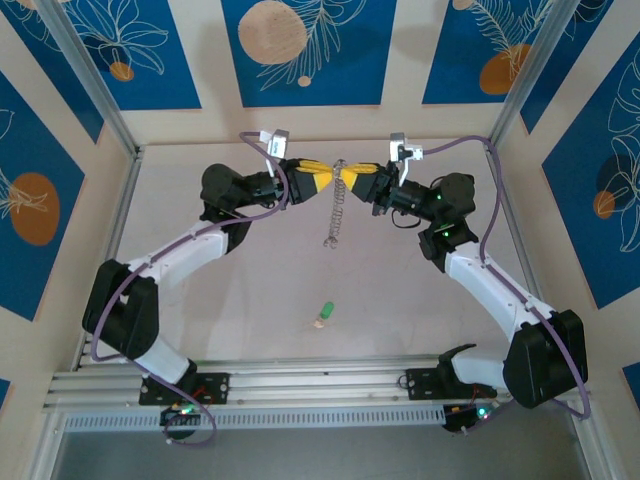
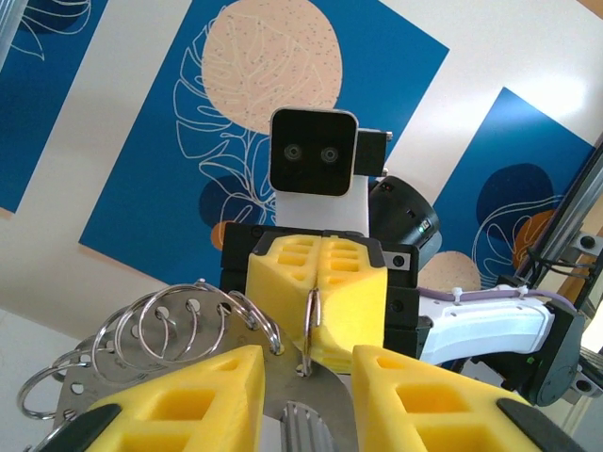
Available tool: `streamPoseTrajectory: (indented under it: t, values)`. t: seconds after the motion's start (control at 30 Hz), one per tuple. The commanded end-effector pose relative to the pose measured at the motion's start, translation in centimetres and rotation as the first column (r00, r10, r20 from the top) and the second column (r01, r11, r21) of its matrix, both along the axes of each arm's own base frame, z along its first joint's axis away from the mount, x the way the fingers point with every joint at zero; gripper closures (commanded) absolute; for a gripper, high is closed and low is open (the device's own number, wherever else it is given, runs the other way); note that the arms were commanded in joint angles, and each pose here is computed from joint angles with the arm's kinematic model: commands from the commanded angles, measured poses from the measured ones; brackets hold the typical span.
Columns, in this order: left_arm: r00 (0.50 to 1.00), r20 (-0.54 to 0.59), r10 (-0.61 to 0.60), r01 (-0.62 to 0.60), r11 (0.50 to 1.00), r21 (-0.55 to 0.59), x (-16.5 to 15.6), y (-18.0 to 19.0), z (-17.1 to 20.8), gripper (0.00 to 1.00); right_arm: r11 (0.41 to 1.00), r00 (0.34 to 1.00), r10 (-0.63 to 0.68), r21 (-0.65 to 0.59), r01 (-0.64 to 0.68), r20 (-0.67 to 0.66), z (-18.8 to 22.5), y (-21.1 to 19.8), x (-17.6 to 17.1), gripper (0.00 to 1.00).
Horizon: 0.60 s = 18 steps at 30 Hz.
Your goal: Put the keys on the keyring
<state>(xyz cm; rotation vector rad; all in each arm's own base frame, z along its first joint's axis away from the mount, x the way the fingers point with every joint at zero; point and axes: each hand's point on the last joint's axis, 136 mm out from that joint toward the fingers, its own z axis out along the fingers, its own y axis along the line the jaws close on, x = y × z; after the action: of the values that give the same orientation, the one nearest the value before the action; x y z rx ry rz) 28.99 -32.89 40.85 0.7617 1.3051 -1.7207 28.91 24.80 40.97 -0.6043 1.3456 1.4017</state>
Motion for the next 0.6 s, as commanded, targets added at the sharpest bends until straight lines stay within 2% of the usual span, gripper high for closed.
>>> streamPoseTrajectory:
  t: [0.0,0.33,0.57]
  values:
    - [0.997,0.068,-0.022,0.024,0.999,-0.033,-0.87,-0.13,1.83,0.7,1.0,1.0,-0.011,0.002,0.011,0.029,0.24,0.16,0.0,1.0]
    - [0.996,0.078,-0.044,0.046,0.998,-0.035,-1.38,-0.71,2.14,0.73,1.0,1.0,-0.016,-0.002,0.016,0.016,-0.26,0.19,0.32,1.0]
    - [0.995,0.077,-0.058,0.061,0.998,-0.03,-1.73,-1.04,1.93,0.91,1.0,1.0,-0.019,-0.002,0.019,0.013,-0.33,0.22,0.41,1.0]
